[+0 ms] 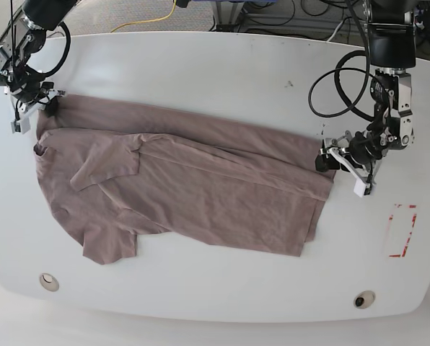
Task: Layout the t-shirt on the table in an organized manner, then fold the t-shirt properly
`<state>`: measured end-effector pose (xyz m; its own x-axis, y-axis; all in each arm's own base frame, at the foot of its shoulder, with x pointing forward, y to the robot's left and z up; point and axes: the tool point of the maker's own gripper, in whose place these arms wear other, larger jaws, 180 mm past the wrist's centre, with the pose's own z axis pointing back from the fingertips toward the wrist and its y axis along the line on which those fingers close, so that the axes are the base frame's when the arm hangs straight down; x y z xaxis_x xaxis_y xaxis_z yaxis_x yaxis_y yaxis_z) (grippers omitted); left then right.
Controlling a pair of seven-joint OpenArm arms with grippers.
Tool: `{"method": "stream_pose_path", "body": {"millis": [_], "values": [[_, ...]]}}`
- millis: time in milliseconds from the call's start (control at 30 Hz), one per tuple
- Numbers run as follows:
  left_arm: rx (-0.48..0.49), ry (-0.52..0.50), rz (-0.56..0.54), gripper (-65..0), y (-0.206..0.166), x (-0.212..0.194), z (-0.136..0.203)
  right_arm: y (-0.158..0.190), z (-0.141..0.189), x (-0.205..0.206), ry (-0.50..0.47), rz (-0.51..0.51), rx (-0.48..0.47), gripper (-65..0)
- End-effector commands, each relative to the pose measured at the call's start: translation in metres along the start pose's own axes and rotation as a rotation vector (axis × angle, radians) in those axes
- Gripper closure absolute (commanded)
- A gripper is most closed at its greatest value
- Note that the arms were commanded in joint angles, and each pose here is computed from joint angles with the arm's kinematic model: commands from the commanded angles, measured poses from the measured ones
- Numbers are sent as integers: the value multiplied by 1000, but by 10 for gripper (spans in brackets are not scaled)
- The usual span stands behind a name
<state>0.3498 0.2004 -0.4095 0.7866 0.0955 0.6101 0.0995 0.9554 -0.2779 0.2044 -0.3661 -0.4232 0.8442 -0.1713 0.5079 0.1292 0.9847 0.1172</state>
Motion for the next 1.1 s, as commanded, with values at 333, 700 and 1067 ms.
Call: {"method": "stream_pose_path", "body": {"millis": [333,700,1067], "values": [[16,47,-6,0,7,-15,4,-16,10,4,23,11,-44,-21],[8,17,-100,0,-7,-25,36,-15,24,2,35,77,-80,0],[76,66,-113,0,3,-51,90,-9,49,-14,122,198,-128,0]]}}
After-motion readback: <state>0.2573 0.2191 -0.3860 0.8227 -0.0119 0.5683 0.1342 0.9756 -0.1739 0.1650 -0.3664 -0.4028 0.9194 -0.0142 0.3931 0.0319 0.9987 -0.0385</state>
